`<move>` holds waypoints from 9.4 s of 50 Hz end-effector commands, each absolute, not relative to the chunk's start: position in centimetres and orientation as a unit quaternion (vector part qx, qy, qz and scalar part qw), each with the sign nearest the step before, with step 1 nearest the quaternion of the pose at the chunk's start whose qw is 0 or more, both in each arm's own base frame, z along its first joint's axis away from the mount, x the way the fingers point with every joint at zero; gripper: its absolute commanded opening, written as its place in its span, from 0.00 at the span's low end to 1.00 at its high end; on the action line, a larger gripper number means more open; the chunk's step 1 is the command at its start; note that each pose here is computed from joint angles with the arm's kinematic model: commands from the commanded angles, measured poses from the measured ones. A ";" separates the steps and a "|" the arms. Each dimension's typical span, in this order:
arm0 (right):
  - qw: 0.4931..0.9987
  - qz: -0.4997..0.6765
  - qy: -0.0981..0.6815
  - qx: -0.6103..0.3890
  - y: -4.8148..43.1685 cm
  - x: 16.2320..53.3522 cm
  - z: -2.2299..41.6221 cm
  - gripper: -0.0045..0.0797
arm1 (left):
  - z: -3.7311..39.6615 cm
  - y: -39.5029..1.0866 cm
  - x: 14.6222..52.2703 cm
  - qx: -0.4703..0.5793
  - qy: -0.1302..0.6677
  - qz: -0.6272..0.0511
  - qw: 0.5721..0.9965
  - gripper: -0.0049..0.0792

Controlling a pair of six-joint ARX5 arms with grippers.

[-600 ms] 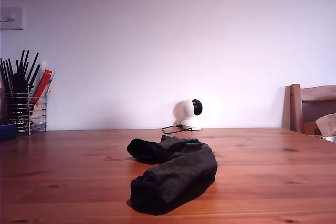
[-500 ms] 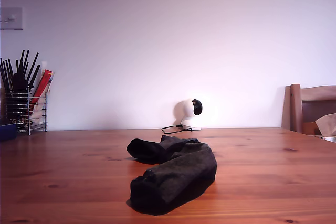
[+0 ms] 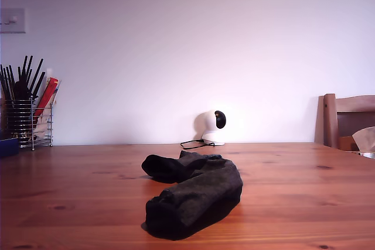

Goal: Fold the socks in front of you. After folding them, place them to the right side.

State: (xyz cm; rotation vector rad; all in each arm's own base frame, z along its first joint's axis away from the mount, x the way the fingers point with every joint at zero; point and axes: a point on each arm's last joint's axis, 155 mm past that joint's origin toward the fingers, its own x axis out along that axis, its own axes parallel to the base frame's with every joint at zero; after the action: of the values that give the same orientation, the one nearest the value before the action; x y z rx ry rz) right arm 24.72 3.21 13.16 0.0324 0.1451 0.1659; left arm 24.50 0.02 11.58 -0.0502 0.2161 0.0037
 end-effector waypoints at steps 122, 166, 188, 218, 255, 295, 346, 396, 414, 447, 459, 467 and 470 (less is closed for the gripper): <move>0.865 0.385 0.321 0.001 19.0 34.0 18.6 0.04 | 16.9 -19.6 28.6 -0.030 0.207 -0.450 0.868 0.03; 0.896 0.393 0.205 -0.020 20.4 40.9 15.2 0.04 | 10.8 -22.9 35.8 0.049 0.124 -0.491 0.861 0.17; 0.887 0.403 0.225 -0.012 20.7 40.7 13.6 0.04 | 7.9 -25.2 37.8 0.190 0.096 -0.515 0.830 0.37; 0.883 0.414 0.222 -0.012 21.0 40.4 13.8 0.04 | 4.2 -25.8 41.9 0.374 0.057 -0.486 0.788 0.41; 0.877 0.422 0.229 -0.006 21.2 40.0 13.6 0.04 | 3.2 -27.3 45.0 0.411 0.047 -0.482 0.772 0.33; 0.867 0.422 0.264 -0.011 21.7 40.0 10.2 0.04 | 11.3 -28.0 42.7 0.351 0.111 -0.471 0.802 0.03; 0.866 0.421 0.251 -0.094 24.0 39.9 7.8 0.30 | 24.4 -30.6 42.4 0.228 0.167 -0.484 0.828 0.03; 0.848 0.455 0.261 -0.075 25.6 38.3 7.7 0.04 | 25.1 -24.7 47.0 0.304 0.145 -0.407 0.849 0.03; 0.845 0.462 0.261 -0.071 25.8 38.0 7.8 0.04 | 27.7 -24.1 48.5 0.349 0.098 -0.379 0.852 0.03; 0.844 0.467 0.257 -0.059 26.1 38.0 8.2 0.04 | 17.2 -24.1 37.4 0.274 0.353 -0.513 0.733 0.03; 0.844 0.468 0.260 -0.045 26.2 37.9 8.4 0.04 | 13.5 -24.3 33.1 0.220 0.452 -0.549 0.667 0.03; 0.835 0.483 0.262 -0.035 26.6 37.4 8.6 0.04 | 10.2 -24.5 31.4 0.196 0.508 -0.561 0.623 0.03; 0.830 0.489 0.267 -0.034 26.8 36.9 8.4 0.04 | 9.4 -24.8 31.2 0.196 0.515 -0.564 0.615 0.03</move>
State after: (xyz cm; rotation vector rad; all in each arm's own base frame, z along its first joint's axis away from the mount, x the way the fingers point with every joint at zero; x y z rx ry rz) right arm 37.67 26.63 9.49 -0.0818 0.5327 1.0218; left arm 31.79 -24.39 10.25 0.4599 1.1606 -1.2794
